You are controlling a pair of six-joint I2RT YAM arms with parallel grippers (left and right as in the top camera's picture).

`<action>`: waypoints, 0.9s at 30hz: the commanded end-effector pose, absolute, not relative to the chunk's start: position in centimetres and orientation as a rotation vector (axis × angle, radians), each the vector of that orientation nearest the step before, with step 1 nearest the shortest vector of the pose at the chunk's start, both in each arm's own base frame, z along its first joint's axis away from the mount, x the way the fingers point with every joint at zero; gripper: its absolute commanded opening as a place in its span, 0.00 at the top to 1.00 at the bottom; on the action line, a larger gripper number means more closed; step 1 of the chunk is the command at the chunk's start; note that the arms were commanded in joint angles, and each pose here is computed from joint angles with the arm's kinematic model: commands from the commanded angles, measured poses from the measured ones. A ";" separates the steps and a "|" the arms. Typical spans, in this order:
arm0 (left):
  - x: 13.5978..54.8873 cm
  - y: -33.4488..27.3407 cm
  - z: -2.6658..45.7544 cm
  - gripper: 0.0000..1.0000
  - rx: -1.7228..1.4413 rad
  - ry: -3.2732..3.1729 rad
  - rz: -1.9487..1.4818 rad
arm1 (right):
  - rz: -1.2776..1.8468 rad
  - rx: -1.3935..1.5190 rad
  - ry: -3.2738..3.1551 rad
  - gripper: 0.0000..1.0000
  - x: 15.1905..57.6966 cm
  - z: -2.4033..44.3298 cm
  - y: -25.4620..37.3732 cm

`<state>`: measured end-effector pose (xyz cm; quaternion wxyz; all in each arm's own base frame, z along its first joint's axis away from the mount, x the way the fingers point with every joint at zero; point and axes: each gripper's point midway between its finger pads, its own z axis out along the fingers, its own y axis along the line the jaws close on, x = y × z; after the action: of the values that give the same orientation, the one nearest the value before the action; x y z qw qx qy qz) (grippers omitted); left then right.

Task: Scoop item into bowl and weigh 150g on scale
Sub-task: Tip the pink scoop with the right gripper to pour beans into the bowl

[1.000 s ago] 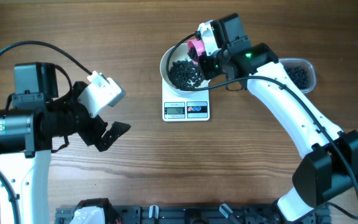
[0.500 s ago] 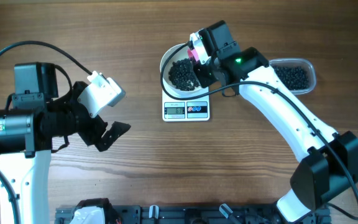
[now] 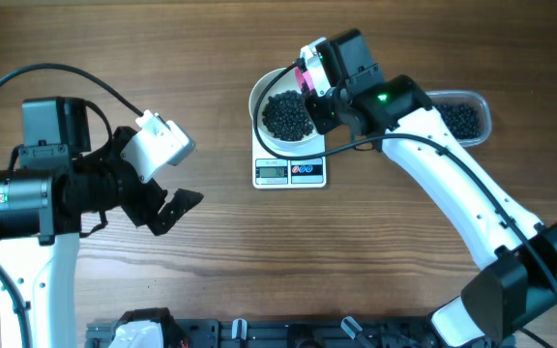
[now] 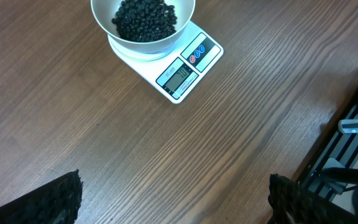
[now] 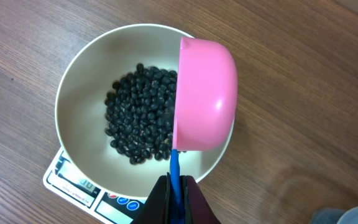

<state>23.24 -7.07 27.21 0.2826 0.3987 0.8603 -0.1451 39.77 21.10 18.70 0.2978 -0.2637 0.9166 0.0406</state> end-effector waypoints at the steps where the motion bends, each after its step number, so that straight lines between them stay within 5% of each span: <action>1: 23.2 -7.1 27.0 0.00 1.061 2.316 -0.397 | 0.046 -0.680 2.406 0.96 40.2 19.9 20.3; 27: 23.2 -7.1 27.0 0.00 1.061 2.316 -0.398 | -0.011 -0.707 2.374 0.96 40.6 20.3 19.9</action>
<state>23.24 -7.07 27.21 0.2826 0.3987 0.8603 -0.1451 40.48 20.22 19.61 0.3185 -0.2570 0.9123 0.0120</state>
